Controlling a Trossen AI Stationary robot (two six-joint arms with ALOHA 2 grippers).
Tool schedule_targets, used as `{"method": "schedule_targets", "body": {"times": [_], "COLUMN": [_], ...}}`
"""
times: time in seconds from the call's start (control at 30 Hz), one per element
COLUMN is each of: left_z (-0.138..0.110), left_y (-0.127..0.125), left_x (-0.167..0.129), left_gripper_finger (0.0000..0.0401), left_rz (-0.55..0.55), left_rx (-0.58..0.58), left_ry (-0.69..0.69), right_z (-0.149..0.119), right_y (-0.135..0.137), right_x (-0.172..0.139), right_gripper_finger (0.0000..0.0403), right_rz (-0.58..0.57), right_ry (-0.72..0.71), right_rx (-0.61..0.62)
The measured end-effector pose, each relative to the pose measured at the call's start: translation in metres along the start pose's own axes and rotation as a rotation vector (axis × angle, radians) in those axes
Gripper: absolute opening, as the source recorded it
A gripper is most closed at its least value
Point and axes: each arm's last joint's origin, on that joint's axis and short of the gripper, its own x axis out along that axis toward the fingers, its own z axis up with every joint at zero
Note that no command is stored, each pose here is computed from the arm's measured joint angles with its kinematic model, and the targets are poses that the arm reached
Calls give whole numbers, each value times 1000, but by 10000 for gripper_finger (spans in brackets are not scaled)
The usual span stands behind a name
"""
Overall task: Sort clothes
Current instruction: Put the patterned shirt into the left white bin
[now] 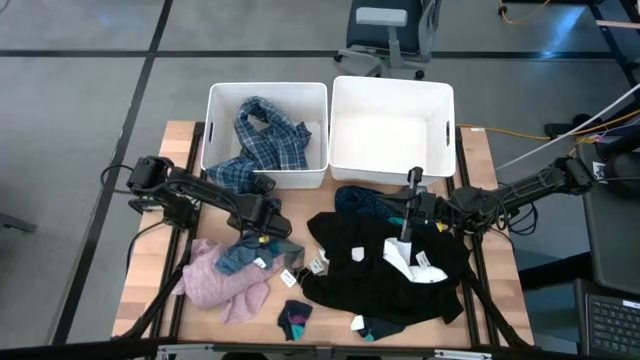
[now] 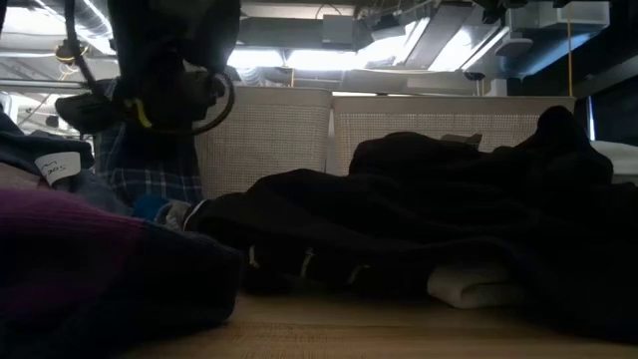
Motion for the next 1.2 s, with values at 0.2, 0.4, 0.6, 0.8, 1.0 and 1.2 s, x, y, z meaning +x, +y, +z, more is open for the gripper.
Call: {"method": "schedule_targets", "body": {"times": [0.2, 0.4, 0.6, 0.8, 1.0, 1.2], "left_z": [-3, -15, -16, -15, -23, -22], "left_y": [16, 36, 39, 28, 12, -11], "left_x": [-38, -75, -71, -56, -50, -47], "left_gripper_finger": [1, 4, 39, 109, 161, 174], "left_rz": [43, 67, 27, 6, 1, 21], "left_rx": [-85, -245, -283, -199, -72, 68], "left_ry": [-148, -303, -294, -223, -119, -84], "right_z": [0, 0, 0, 0, 0, 0], "right_y": [0, 0, 0, 0, 0, 0], "right_x": [0, 0, 0, 0, 0, 0], "right_gripper_finger": [17, 17, 17, 17, 17, 17], "right_rz": [0, 0, 0, 1, 1, 3], "right_ry": [0, 1, 1, 1, 1, 0], "right_rx": [0, 0, 0, 0, 0, 0]}}
